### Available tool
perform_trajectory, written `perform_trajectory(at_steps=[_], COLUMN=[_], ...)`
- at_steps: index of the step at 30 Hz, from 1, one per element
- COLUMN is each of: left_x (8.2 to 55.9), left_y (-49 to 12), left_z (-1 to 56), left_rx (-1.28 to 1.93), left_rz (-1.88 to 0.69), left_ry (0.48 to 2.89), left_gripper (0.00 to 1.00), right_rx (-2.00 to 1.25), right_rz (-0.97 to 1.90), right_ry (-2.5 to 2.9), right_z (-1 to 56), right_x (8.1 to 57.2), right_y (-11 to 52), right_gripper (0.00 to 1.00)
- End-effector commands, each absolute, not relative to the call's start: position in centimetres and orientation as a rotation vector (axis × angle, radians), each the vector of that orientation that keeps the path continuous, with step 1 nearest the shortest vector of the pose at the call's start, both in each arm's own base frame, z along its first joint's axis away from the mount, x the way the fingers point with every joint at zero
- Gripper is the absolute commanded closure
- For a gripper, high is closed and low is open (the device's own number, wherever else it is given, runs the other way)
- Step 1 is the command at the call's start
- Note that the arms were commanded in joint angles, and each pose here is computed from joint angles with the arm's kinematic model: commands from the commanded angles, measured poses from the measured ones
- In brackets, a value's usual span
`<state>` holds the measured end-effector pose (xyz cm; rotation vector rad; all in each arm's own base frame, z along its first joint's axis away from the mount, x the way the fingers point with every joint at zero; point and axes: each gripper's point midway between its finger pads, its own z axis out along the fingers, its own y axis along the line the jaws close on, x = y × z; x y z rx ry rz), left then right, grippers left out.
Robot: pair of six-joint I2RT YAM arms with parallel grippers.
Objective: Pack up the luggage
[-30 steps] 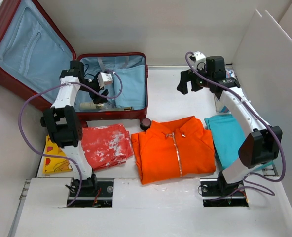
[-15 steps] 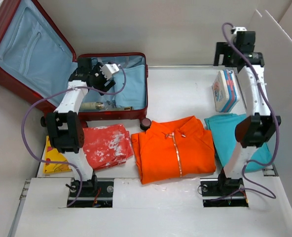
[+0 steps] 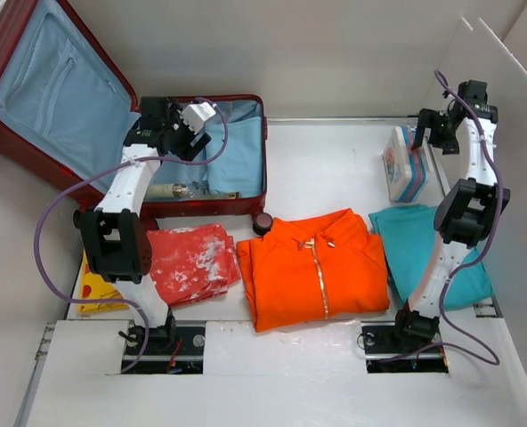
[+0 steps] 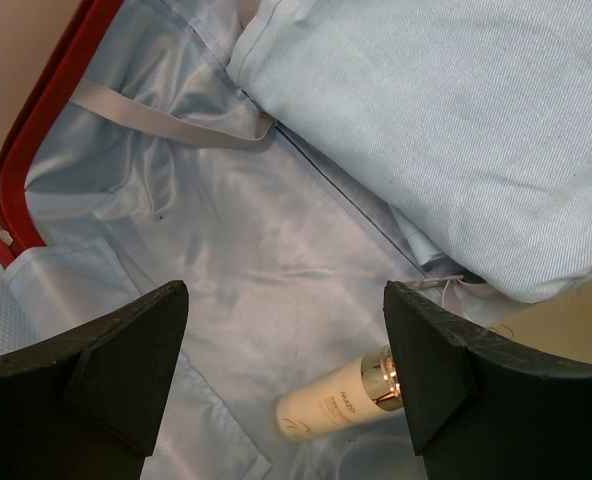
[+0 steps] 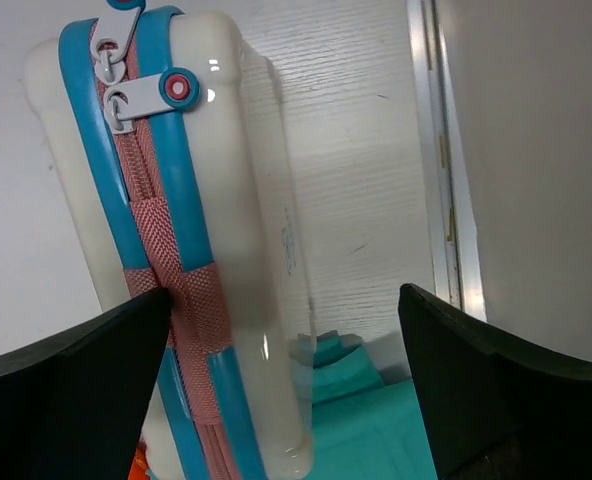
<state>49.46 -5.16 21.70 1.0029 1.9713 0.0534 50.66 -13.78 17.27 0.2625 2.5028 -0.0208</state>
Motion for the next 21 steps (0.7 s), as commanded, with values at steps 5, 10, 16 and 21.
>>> perform_trajectory(at_steps=[5, 10, 16, 21], left_x=[48.5, 48.4, 48.3, 48.1], left_y=[-5.2, -5.5, -5.5, -5.7], left_z=[23.5, 23.5, 23.1, 22.9], left_rx=[1.0, 1.007, 1.02, 1.038], left_rz=[0.06, 0.04, 0.042, 0.023], left_ry=[1.936, 1.927, 1.932, 1.927], left_gripper=[0.24, 0.24, 0.24, 0.24], right_rx=[0.123, 0.083, 0.091, 0.171], right_rz=[0.1, 0.127, 0.074, -0.061], right_ry=[2.477, 2.367, 2.446, 2.497], right_z=[18.7, 22.2, 20.2, 18.6], right_x=[50.3, 50.6, 49.6, 49.1], right_y=[-11.1, -9.9, -9.3, -10.5], right_gripper=[0.01, 0.01, 0.01, 0.01])
